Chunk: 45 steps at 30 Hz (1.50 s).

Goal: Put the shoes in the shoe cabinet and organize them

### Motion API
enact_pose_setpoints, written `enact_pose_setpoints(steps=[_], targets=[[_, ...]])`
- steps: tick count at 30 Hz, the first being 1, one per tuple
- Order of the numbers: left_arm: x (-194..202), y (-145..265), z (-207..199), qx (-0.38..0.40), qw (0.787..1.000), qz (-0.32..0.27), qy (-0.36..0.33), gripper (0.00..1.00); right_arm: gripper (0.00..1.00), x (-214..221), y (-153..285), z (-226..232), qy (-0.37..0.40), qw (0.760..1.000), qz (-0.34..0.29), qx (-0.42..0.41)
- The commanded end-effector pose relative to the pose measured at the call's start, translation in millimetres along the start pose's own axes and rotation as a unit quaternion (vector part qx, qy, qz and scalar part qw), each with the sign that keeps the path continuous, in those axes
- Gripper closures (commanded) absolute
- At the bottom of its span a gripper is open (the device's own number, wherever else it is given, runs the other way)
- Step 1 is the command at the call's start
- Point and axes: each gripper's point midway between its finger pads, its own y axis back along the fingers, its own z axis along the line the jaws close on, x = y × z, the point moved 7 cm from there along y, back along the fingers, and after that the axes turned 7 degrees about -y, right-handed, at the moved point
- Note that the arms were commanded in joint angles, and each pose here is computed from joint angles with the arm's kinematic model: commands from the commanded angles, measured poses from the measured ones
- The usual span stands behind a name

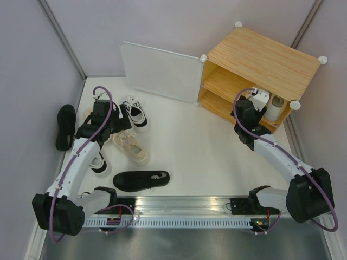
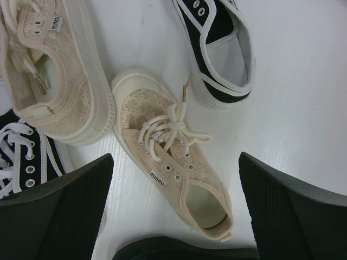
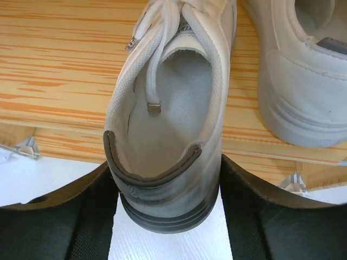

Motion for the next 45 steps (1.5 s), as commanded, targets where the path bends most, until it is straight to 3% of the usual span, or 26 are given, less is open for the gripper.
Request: enact_pose_setpoints(steps=[1, 6, 9, 15, 24, 38, 41, 45], targets=[[-6, 4, -1, 0.012, 1.0, -0.023, -0.014, 0.01, 0.33, -24, -2, 7, -0.022, 0.998, -0.051, 0.02], [-7, 3, -1, 0.012, 1.0, -0.022, -0.014, 0.01, 0.67, -40, -2, 6, -0.015, 0.995, -0.085, 0.04], [-7, 4, -1, 0.013, 1.0, -0.023, -0.014, 0.01, 0.8, -46, -2, 6, -0.01, 0.994, -0.096, 0.046], [-6, 3, -1, 0.012, 1.0, -0.022, -0.014, 0.01, 0.94, -51, -11, 4, 0.0, 0.994, -0.098, 0.044], [-6, 3, -1, 0.01, 1.0, -0.021, -0.014, 0.02, 0.99, -55, -26, -4, 0.007, 0.995, -0.097, 0.006], [-6, 2, -1, 0.011, 1.0, -0.02, -0.015, 0.01, 0.99, -59, 3, -53, -0.026, 0.988, -0.112, 0.104], [-6, 2, -1, 0.012, 1.0, -0.021, -0.016, 0.02, 0.99, -62, 9, -54, -0.026, 0.989, -0.114, 0.094], [-6, 3, -1, 0.011, 1.0, -0.022, -0.015, 0.01, 0.99, -60, 6, -37, -0.003, 0.995, -0.094, 0.017]])
